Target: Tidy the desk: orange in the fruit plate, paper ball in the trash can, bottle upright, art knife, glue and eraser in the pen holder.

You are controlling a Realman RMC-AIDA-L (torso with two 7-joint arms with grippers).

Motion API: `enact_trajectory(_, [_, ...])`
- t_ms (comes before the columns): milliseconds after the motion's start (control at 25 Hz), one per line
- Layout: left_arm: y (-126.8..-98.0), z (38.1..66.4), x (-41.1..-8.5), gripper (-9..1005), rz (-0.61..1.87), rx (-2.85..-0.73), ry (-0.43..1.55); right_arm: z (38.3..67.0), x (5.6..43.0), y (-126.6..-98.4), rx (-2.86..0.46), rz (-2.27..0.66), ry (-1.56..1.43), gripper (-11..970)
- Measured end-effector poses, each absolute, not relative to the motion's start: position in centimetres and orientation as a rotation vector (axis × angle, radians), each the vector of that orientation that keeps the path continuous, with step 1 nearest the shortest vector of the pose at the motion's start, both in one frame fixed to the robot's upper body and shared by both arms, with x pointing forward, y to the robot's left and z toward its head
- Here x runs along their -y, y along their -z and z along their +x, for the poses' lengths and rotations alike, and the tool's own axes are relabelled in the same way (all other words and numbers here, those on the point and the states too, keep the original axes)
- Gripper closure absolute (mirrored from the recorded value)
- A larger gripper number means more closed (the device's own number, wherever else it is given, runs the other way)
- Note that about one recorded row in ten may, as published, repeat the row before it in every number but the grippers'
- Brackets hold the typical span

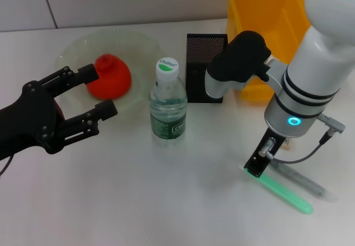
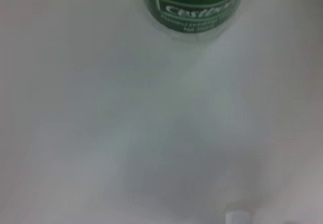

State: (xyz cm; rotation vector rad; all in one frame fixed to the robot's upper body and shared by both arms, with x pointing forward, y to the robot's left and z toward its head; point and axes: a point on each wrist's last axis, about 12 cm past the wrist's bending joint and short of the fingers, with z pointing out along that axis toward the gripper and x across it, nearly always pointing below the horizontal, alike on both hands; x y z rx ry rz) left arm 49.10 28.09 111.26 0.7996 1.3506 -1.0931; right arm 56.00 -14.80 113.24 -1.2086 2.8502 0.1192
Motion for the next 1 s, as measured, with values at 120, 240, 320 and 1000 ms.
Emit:
enact_trajectory(120, [-111.3,49.1,-28.1,211,0.8,-1.351,1.093,56.0,14.7,-113.9,-2.828,-1.208,-0.126,913])
enact_trajectory(240, [-111.3,49.1,-28.1,211,0.8,-1.351,1.093,55.9,14.6,-114.7,-2.801,-1.202,-0.126,913])
enact_trajectory(320, [-111.3,49.1,-28.1,211,0.8,-1.351,1.093,55.8,14.6,-115.2,-2.785,-1.197,-0.125,914])
enact_trajectory(1000, [-111.3,49.2,-28.1,211,0.808,-1.348,1.081,56.7,15.7,-120.5,-2.585,-1.063,-0.068,914])
